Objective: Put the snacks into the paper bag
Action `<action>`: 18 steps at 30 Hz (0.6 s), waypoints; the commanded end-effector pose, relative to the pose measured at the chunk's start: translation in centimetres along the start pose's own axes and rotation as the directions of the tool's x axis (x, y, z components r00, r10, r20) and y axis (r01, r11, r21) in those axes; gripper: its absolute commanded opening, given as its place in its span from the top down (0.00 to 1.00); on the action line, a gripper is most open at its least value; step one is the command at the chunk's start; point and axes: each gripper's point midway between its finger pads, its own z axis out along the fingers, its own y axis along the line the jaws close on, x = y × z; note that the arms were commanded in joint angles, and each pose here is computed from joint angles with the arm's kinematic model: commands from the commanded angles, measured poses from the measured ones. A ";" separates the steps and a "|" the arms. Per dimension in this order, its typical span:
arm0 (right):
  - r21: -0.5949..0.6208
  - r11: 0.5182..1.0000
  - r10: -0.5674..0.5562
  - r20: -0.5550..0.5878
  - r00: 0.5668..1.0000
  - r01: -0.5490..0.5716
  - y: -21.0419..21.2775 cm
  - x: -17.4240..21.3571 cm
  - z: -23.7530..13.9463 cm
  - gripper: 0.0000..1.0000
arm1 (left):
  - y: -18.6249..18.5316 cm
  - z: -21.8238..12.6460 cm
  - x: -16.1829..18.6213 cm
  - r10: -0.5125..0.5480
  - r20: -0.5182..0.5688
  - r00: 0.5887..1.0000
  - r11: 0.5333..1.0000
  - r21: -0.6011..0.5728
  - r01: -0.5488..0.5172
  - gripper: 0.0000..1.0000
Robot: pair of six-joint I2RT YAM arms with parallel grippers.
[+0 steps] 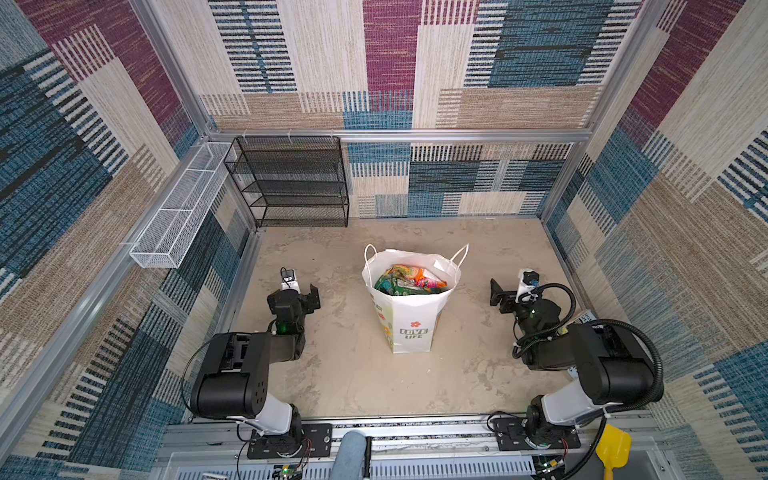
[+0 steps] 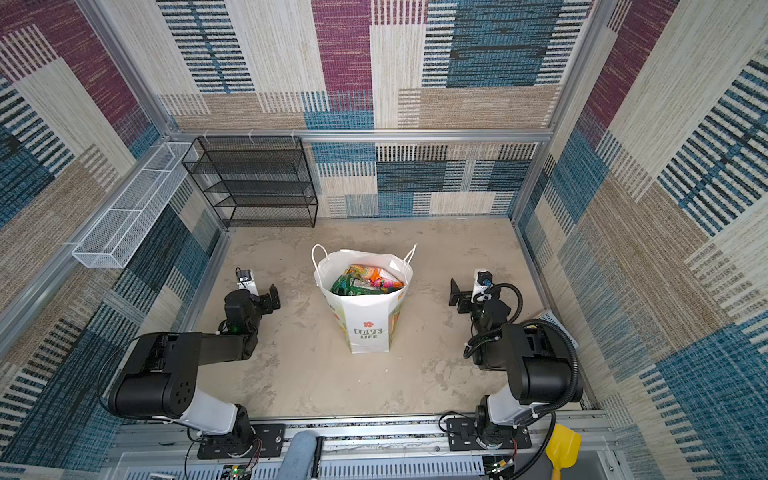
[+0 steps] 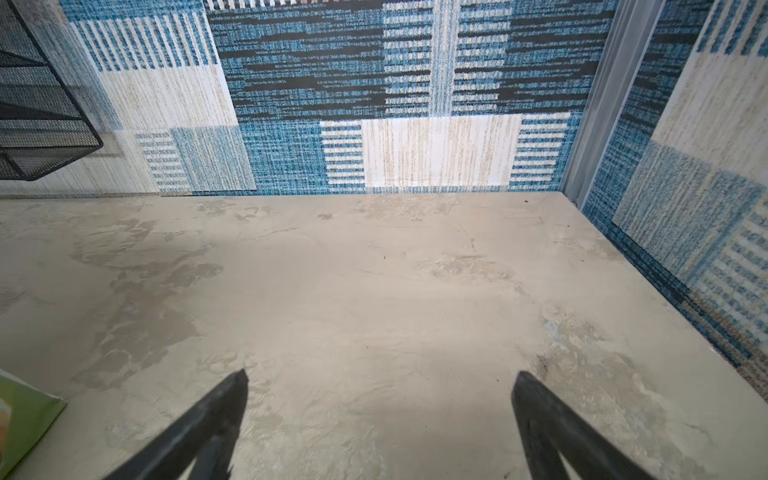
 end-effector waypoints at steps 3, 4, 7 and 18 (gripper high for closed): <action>-0.033 0.999 -0.019 0.062 0.998 0.021 0.6 -1.5 -0.3 0.00 | -0.1 0.0 -0.5 -0.018 0.014 1.000 1.000 0.005 0.018 0.01; -0.031 0.999 -0.019 0.062 0.998 0.021 0.6 -1.5 -0.3 0.00 | 0.0 0.0 -0.4 -0.019 0.014 1.000 1.000 0.004 0.019 0.01; -0.023 0.999 -0.021 0.059 0.998 0.022 0.6 -1.4 -0.2 0.00 | 0.0 0.0 -0.4 -0.018 0.013 1.000 1.000 0.005 0.018 0.01; -0.008 0.999 -0.034 0.062 0.997 0.035 0.8 -1.5 -0.2 0.00 | -0.1 0.0 -0.5 -0.015 0.014 1.000 1.000 0.006 0.015 0.01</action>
